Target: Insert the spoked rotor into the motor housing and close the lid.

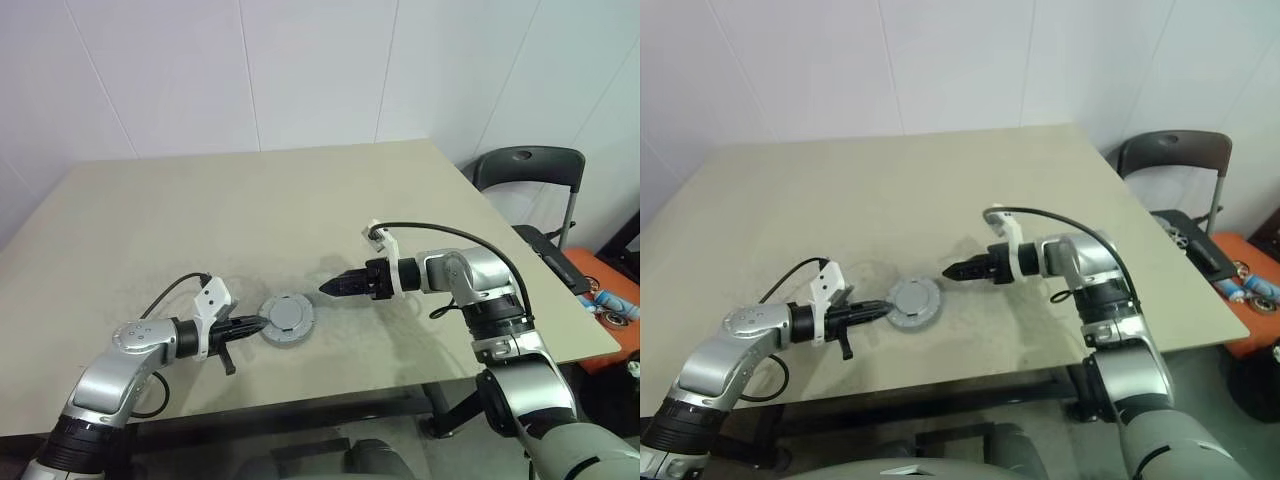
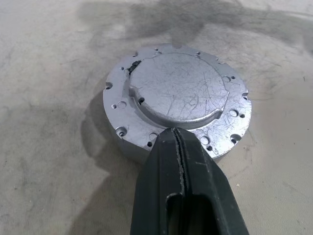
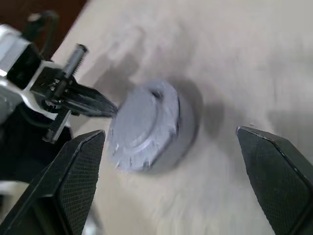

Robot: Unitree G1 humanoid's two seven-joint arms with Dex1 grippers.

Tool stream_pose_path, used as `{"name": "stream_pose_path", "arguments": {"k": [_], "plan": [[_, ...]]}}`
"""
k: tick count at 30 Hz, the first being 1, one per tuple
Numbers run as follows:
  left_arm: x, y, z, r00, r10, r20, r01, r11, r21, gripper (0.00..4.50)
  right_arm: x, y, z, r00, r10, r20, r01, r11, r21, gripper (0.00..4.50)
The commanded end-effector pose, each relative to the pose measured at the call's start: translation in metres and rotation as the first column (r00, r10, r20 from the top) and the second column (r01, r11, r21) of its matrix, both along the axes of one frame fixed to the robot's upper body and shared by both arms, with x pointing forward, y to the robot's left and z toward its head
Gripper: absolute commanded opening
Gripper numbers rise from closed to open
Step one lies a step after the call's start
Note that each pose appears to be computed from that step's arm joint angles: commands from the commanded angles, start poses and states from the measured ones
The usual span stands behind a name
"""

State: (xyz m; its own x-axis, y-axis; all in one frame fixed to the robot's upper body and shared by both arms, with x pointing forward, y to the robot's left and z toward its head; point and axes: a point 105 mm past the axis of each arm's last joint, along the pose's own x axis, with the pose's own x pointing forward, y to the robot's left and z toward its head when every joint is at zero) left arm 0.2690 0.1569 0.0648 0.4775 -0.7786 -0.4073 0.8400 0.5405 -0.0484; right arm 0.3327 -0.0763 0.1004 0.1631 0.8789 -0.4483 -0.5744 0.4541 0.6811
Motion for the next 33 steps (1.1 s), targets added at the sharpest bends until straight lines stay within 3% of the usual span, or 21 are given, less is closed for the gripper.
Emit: {"name": "stream_pose_path", "arguments": {"k": [1, 13, 33], "plan": [[-0.003, 0.001, -0.004, 1.000, -0.004, -0.020, 0.004, 1.000, 0.013, 0.00, -0.004, 0.001, 0.008, 0.991, -0.033, -0.131, 0.036, 0.999, 0.021, 4.49], [-0.003, 0.004, -0.002, 1.000, 0.004, -0.022, -0.004, 1.000, 0.013, 0.00, -0.023, 0.029, -0.017, 0.952, -0.037, -0.305, 0.051, 0.998, 0.037, 4.49], [-0.003, 0.000, -0.002, 1.000, -0.003, -0.025, 0.003, 1.000, 0.002, 0.00, -0.026, 0.035, -0.039, 0.910, -0.109, -0.399, 0.139, 0.989, 0.046, 4.49]]}}
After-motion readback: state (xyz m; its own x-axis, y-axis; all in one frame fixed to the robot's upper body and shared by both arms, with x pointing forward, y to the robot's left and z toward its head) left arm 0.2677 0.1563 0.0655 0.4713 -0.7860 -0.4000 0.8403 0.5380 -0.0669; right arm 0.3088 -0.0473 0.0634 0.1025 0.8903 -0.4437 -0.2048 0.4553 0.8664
